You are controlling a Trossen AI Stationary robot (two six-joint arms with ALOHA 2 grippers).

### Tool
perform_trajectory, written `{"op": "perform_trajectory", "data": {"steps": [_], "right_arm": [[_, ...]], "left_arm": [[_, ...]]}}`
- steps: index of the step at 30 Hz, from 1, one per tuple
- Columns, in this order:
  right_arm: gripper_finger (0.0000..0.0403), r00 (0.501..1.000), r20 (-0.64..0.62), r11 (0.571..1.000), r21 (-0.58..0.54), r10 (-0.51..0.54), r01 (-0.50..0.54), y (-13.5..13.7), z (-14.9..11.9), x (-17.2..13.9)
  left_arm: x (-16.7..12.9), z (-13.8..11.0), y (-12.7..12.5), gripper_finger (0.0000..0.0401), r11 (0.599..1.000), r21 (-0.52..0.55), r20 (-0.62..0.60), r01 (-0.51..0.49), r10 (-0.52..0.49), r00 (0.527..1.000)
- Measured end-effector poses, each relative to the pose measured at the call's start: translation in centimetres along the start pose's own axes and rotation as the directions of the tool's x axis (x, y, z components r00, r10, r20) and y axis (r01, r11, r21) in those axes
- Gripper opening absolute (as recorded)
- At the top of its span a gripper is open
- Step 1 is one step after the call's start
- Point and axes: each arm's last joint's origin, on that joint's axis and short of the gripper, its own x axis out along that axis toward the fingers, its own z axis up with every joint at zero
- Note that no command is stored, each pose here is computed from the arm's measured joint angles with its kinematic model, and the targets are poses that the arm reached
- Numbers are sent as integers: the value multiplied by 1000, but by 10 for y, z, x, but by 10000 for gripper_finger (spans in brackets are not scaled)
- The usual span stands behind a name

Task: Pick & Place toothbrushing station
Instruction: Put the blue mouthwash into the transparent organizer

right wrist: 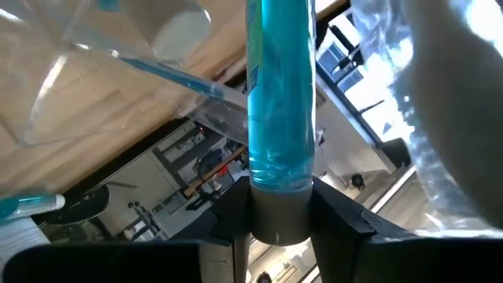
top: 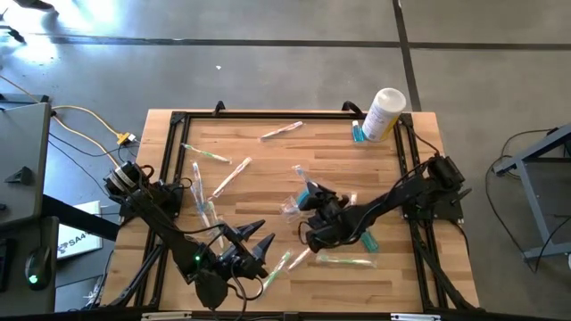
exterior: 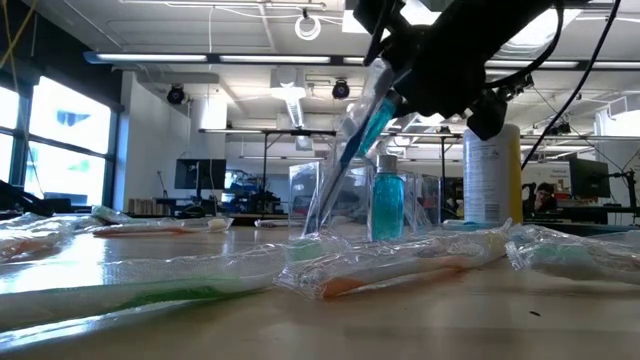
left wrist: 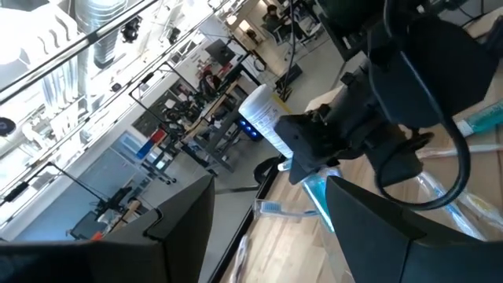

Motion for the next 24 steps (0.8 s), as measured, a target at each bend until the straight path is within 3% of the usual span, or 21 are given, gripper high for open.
{"op": "perform_trajectory", "data": {"steps": [19,24], "right_arm": [[92,996,-25,990,-110,90,-92,11,12,32],[112,995,-27,987,-129,96,-98,13,13,33]], "left_arm": [[0,0,0,237,1000,-12,0,0,0,1000],[0,0,0,237,1000,-12,0,0,0,1000]]}}
